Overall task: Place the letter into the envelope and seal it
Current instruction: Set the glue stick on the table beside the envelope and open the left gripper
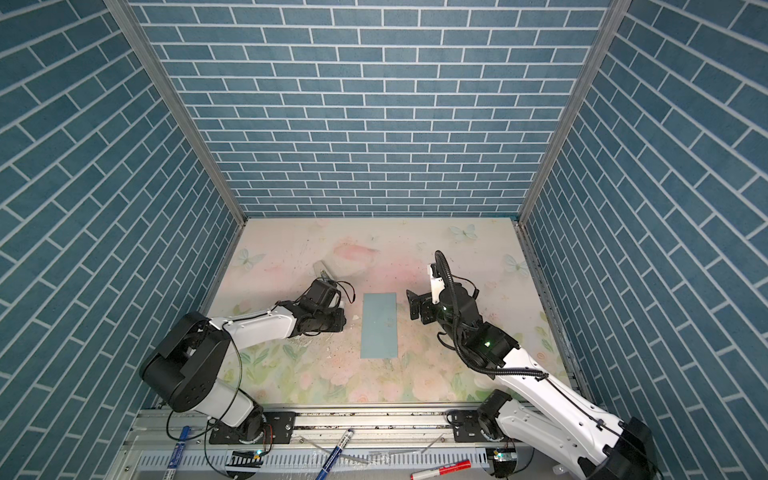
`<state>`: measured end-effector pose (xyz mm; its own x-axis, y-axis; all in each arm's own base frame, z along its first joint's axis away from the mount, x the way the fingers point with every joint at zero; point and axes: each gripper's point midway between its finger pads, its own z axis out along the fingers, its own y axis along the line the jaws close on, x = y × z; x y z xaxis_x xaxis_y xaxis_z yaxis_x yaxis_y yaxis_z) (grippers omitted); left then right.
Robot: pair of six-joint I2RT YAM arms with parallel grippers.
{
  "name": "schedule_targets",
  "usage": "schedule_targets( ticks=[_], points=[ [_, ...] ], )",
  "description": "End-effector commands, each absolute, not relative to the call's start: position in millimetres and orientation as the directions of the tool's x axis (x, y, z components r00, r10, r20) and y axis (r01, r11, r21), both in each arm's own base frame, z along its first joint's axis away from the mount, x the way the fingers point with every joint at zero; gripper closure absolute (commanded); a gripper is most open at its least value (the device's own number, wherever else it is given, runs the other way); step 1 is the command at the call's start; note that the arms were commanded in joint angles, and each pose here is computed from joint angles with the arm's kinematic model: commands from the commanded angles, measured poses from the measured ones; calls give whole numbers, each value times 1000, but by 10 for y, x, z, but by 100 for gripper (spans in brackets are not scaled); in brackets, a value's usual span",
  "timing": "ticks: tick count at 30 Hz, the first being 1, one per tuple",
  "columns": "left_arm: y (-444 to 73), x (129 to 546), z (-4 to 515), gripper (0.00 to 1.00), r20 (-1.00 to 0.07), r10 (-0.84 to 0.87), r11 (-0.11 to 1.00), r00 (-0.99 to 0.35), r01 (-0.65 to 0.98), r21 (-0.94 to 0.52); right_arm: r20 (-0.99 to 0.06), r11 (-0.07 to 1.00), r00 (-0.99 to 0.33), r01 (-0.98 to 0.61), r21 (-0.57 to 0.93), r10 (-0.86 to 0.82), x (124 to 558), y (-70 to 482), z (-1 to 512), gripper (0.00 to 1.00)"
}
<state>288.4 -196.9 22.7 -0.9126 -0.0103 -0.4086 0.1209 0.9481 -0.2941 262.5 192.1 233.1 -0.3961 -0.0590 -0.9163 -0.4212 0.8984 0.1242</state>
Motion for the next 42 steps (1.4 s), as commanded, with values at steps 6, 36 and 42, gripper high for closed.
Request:
schedule_targets(
  ticks=[6, 36, 42],
  points=[
    [-1872, 2897, 150, 75, -406, -38, 956, -913, 85, -280, -906, 896, -421, -416, 156, -38, 2632, 1929, 2257, 2],
    [-1862, 2897, 164, 57, -417, -99, 947, -904, 43, -317, -900, 898, -435, -410, 160, -39, 2616, 1880, 2202, 1],
    [-1733, 2983, 656, 46, -533, -104, 957, -839, 60, -282, -904, 900, -426, -406, 158, -33, 2645, 1848, 2228, 1]
  ],
)
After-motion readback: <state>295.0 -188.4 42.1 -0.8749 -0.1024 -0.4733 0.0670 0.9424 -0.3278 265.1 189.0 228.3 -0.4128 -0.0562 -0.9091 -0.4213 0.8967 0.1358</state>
